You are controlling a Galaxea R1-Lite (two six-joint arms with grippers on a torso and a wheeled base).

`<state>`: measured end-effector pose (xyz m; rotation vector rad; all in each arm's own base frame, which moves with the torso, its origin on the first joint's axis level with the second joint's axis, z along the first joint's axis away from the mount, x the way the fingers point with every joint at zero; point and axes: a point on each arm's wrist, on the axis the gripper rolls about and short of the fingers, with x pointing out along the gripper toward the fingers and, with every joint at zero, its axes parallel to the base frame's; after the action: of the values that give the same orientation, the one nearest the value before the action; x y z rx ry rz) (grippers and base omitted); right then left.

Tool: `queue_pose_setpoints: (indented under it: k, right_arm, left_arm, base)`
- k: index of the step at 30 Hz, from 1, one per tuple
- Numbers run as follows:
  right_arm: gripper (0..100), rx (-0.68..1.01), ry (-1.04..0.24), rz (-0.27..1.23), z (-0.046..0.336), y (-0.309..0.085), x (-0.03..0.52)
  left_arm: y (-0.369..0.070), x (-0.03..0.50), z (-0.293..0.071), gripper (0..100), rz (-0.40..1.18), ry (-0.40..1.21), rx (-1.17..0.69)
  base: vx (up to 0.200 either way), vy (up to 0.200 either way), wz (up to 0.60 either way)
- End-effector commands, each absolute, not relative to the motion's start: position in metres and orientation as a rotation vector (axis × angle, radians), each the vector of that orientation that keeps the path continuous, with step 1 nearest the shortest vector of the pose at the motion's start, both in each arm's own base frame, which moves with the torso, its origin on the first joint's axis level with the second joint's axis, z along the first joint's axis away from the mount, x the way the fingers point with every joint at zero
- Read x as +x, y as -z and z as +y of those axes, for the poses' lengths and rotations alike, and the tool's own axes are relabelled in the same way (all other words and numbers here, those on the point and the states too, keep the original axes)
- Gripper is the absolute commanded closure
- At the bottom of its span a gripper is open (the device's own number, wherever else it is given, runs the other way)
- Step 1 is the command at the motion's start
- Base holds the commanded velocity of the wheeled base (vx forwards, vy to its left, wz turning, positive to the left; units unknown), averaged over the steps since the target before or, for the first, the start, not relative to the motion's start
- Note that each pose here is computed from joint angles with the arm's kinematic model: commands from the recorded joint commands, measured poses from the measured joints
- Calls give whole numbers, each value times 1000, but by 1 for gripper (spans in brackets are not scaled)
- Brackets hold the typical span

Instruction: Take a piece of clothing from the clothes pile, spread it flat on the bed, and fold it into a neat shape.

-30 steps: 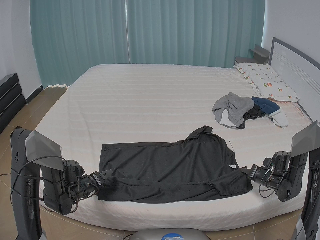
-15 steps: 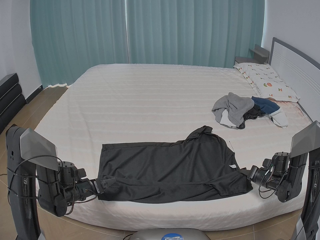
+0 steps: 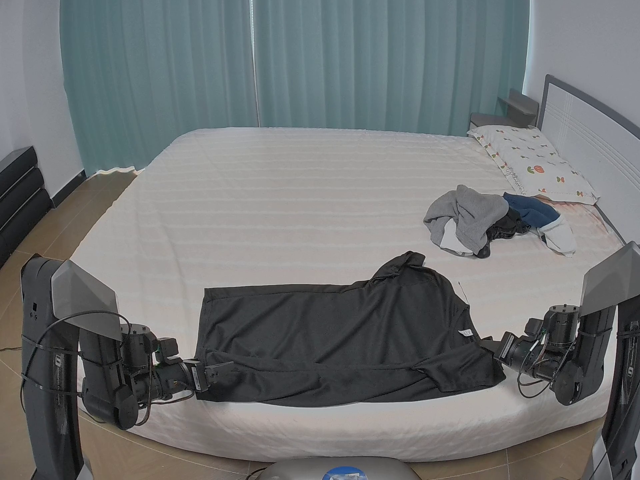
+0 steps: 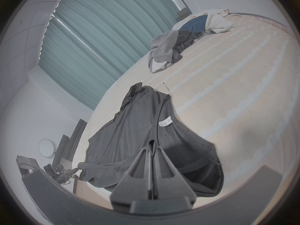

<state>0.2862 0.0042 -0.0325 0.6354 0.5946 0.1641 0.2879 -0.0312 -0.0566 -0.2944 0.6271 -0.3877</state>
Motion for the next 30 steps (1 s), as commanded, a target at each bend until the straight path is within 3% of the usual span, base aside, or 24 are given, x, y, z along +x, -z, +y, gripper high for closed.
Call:
queue_pose_setpoints:
  k: [1,26,27,30]
  right_arm:
    - [100,632,-170,583,5,31,287]
    - [100,631,-173,579,5,31,287]
    - [100,631,-174,577,5,30,288]
    - [100,632,-175,579,5,31,287]
  left_arm:
    - [61,295,-32,0,606,391,-288]
    - [70,298,-35,0,616,402,-289]
    - [70,298,-35,100,617,402,-291]
    - [69,298,-35,100,616,398,-292]
  base:
    - [0,0,0]
    - [0,0,0]
    - [0,0,0]
    - [0,0,0]
